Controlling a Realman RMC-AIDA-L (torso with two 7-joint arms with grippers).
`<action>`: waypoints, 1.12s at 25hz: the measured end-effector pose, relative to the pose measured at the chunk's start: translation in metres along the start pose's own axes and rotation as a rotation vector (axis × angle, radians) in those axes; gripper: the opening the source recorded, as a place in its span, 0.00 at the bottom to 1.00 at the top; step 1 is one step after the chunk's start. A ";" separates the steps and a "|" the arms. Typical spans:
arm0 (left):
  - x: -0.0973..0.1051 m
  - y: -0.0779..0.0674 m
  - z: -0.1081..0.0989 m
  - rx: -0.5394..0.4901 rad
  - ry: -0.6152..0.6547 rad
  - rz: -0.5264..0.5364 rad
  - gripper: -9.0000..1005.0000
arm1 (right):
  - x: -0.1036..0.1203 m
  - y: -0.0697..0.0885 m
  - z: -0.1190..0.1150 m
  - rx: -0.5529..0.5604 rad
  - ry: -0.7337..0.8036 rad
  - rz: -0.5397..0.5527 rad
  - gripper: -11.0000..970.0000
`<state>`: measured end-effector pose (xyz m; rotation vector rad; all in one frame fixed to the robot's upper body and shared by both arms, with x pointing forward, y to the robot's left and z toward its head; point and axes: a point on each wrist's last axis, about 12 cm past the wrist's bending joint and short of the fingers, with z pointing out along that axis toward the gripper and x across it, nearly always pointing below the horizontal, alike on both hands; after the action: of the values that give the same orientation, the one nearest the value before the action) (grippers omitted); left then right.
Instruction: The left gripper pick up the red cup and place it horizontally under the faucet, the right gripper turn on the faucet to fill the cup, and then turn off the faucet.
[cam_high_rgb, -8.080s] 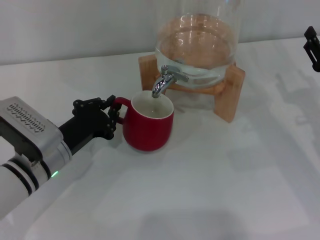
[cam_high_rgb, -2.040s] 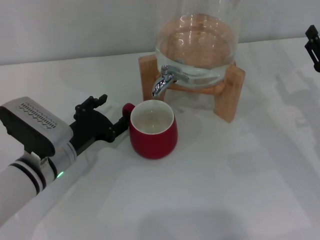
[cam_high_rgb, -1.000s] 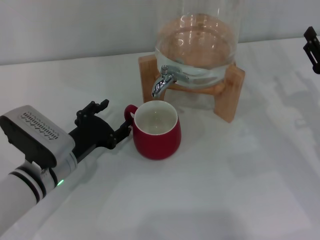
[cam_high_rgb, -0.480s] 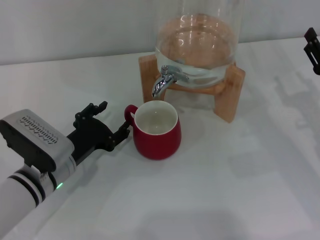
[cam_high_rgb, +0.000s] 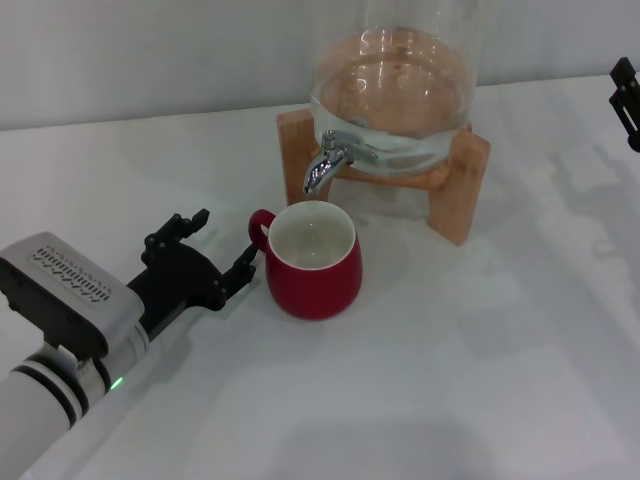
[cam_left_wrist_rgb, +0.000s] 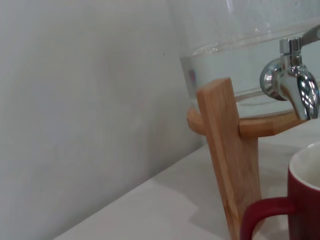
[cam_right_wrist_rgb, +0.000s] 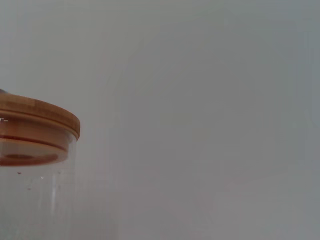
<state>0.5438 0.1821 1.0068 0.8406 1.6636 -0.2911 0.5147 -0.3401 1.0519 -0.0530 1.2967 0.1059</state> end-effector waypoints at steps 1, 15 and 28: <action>0.001 0.000 0.000 -0.001 0.002 -0.001 0.75 | 0.000 0.000 0.000 -0.001 0.000 0.000 0.68; 0.004 0.004 -0.008 -0.058 -0.003 -0.016 0.75 | 0.001 0.001 0.000 -0.008 0.008 -0.001 0.68; 0.014 0.027 -0.042 -0.321 -0.092 -0.117 0.75 | 0.001 0.002 -0.001 -0.008 0.009 0.004 0.68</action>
<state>0.5295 0.2314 1.0126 0.4842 1.6210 -0.1347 0.5142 -0.3385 1.0504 -0.0577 1.3057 0.1139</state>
